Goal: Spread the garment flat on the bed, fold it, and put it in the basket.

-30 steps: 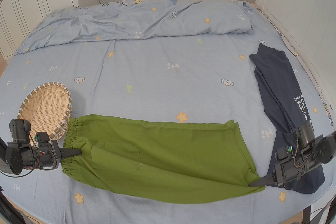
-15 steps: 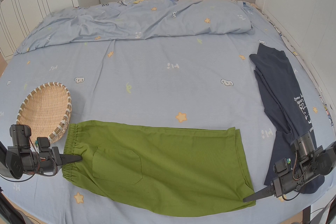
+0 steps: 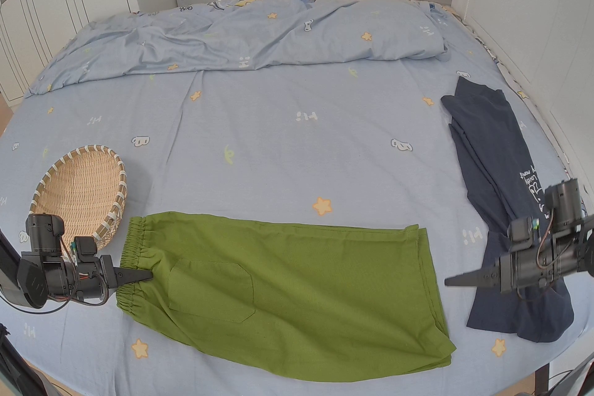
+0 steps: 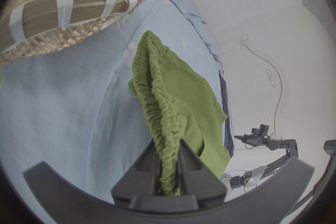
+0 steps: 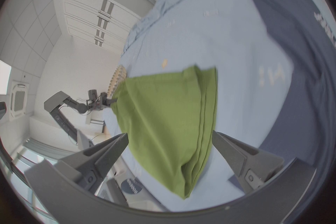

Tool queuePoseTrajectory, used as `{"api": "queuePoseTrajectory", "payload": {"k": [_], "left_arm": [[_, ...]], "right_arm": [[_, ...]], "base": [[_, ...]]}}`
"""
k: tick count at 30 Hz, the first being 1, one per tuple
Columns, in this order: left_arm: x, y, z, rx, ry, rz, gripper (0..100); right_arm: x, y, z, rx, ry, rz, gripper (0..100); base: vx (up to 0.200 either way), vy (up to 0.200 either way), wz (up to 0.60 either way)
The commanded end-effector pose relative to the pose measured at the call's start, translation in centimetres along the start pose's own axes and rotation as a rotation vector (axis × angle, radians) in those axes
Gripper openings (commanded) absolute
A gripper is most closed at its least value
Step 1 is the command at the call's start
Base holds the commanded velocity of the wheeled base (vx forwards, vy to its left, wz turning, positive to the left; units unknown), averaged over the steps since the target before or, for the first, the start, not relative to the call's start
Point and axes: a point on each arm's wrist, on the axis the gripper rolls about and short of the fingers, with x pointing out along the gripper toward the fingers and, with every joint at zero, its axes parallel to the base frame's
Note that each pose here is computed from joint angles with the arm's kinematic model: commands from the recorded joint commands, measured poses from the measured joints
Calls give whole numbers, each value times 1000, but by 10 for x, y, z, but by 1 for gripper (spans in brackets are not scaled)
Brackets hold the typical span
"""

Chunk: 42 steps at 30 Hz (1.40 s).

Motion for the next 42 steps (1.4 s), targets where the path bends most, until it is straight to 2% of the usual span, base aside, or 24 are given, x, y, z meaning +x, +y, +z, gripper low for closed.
{"api": "queuePoseTrajectory", "payload": {"k": [1,5,9,12,19,42], "left_arm": [[5,3,3,0,7,-1,0],[8,9,2,-16,15,6,0],[8,9,3,-17,15,9,0],[7,10,3,-18,12,10,0],[7,10,5,-15,5,10,0],[7,10,5,-14,6,11,0]], "right_arm": [[-16,17,47,-121,-164,-61,100],[-12,16,67,-152,-197,-58,100],[11,3,74,-144,-154,-49,100],[35,-3,74,-169,-142,-25,100],[72,-18,61,-172,-93,-31,100],[106,-34,61,-215,-137,-14,100]], "base": [[0,0,0],[0,0,0],[0,0,0],[0,0,0],[0,0,0],[0,0,0]]}}
